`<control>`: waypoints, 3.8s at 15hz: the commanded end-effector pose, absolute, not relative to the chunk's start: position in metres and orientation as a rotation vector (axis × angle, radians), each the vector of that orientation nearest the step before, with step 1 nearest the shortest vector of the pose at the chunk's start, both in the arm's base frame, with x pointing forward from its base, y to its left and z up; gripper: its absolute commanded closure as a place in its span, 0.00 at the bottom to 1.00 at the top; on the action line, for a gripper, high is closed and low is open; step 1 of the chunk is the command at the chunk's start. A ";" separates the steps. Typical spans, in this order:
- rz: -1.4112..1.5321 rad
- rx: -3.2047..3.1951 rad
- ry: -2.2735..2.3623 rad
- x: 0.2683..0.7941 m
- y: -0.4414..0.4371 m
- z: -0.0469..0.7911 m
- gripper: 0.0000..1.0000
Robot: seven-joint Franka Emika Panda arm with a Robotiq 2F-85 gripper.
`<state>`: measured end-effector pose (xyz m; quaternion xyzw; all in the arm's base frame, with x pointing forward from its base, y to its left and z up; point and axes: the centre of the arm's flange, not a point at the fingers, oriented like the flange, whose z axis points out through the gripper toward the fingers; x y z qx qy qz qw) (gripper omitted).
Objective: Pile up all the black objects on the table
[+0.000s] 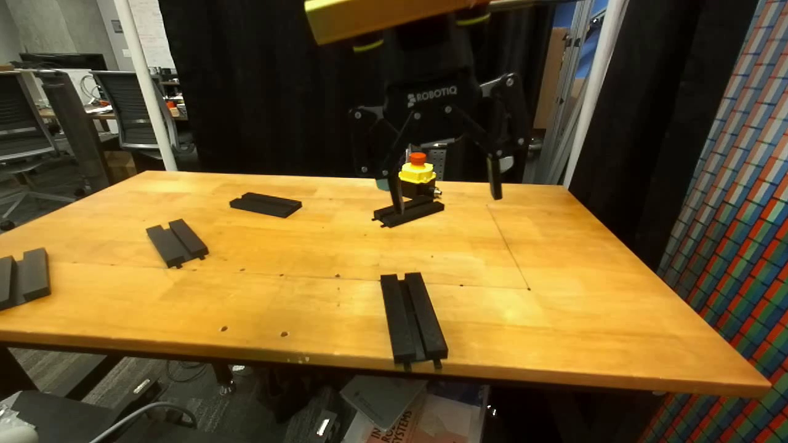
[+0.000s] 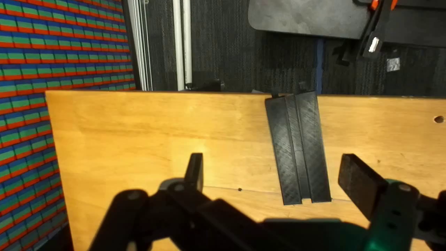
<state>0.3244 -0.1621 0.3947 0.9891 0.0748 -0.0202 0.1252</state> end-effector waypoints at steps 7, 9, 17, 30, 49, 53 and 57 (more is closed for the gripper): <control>0.109 2.991 0.371 0.352 -0.089 0.339 0.00; 0.077 3.028 0.377 0.354 -0.093 0.325 0.00; -0.004 3.056 0.432 0.357 -0.130 0.264 0.00; 0.018 3.075 0.575 0.354 -0.161 0.207 0.00; 0.040 2.939 0.696 0.357 -0.166 0.228 0.00; 0.049 2.952 0.669 0.357 -0.175 0.222 0.00; 0.051 2.975 0.650 0.357 -0.178 0.216 0.00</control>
